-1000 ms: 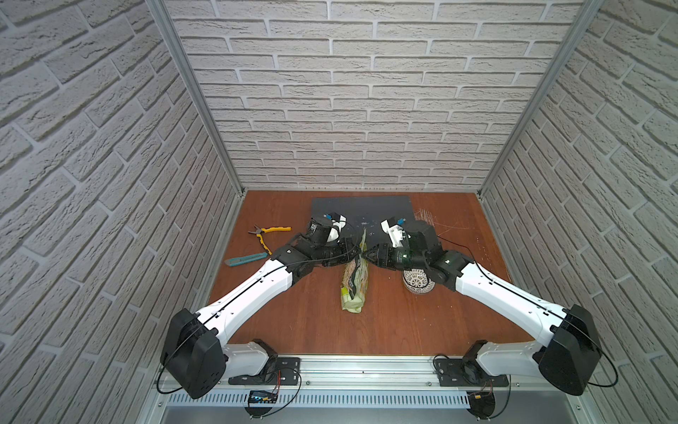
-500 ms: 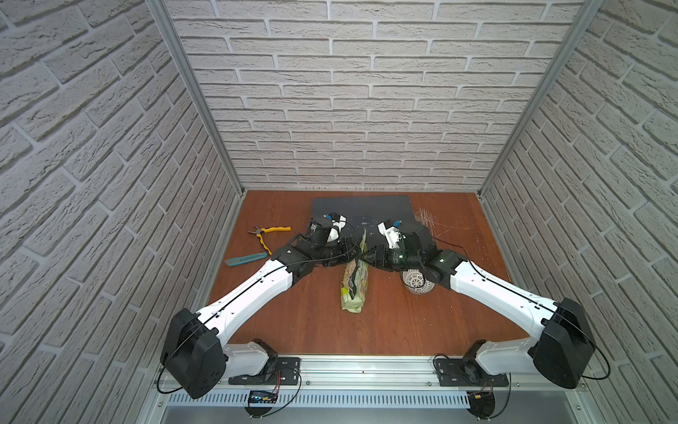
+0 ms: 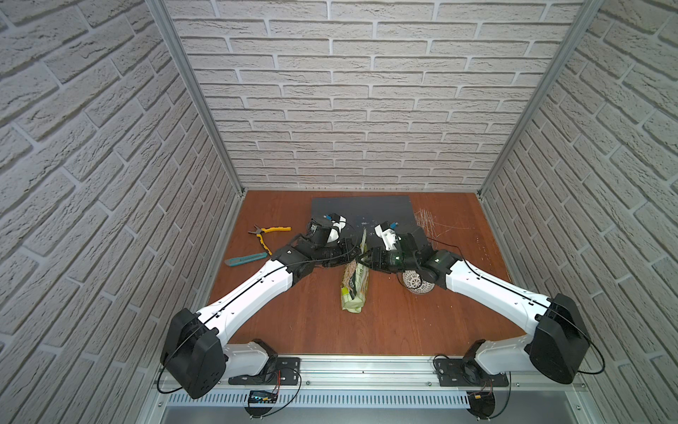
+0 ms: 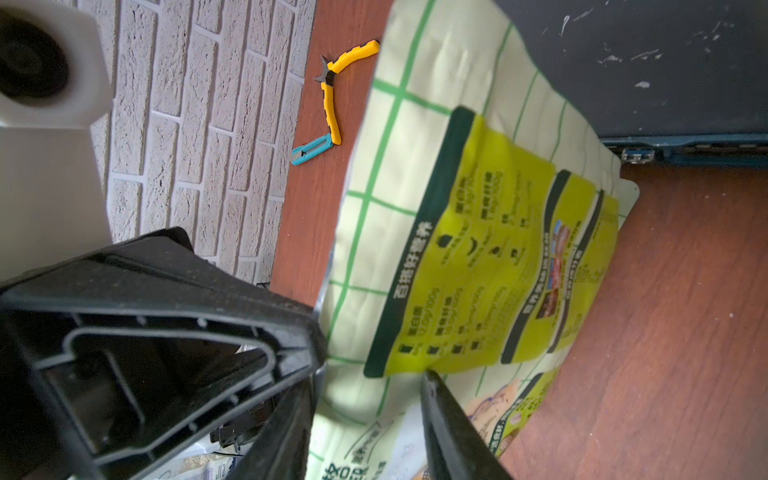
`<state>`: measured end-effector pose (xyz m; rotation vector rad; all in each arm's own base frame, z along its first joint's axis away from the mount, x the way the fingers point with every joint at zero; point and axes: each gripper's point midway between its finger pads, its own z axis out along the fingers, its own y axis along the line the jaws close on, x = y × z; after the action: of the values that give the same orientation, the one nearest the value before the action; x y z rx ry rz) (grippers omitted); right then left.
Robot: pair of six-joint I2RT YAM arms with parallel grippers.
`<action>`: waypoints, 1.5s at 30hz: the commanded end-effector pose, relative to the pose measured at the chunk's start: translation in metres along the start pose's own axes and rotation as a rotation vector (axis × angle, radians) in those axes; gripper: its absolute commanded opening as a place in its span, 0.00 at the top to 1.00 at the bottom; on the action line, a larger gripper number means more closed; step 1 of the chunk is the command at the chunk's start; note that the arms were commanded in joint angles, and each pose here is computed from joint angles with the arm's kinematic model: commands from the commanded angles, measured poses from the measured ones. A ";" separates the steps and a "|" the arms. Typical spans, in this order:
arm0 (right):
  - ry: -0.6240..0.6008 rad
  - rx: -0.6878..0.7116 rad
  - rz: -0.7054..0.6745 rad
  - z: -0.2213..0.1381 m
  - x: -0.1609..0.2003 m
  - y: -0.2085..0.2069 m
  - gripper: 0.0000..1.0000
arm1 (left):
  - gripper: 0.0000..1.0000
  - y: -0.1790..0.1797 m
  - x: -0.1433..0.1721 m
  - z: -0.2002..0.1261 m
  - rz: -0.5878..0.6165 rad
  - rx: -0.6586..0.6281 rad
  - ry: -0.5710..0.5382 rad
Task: Pour the oats into the breakfast bowl
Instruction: Open the oats bag at the center of the board.
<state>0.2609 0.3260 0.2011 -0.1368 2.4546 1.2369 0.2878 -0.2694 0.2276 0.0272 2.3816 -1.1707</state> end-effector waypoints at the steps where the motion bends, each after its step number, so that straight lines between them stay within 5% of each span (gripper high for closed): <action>1: 0.042 0.028 0.002 0.007 0.012 -0.007 0.57 | 1.00 -0.011 -0.011 -0.003 0.031 0.044 -0.043; 8: 0.041 0.087 -0.006 0.005 0.014 -0.018 0.79 | 1.00 -0.009 -0.013 -0.011 0.051 0.012 -0.065; 11: 0.041 0.084 -0.007 0.005 0.013 -0.017 0.84 | 0.90 -0.007 -0.016 -0.015 0.060 -0.009 -0.078; 23: 0.031 0.052 -0.020 0.004 0.010 -0.010 0.84 | 0.73 -0.002 -0.015 -0.019 0.059 -0.015 -0.074; 45: 0.031 0.042 -0.027 0.001 0.010 -0.005 0.83 | 0.89 0.005 -0.007 0.011 0.044 0.013 0.007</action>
<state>0.2584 0.3239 0.1925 -0.1470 2.4829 1.1834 0.2930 -0.2677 0.2103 0.0526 2.4248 -1.1416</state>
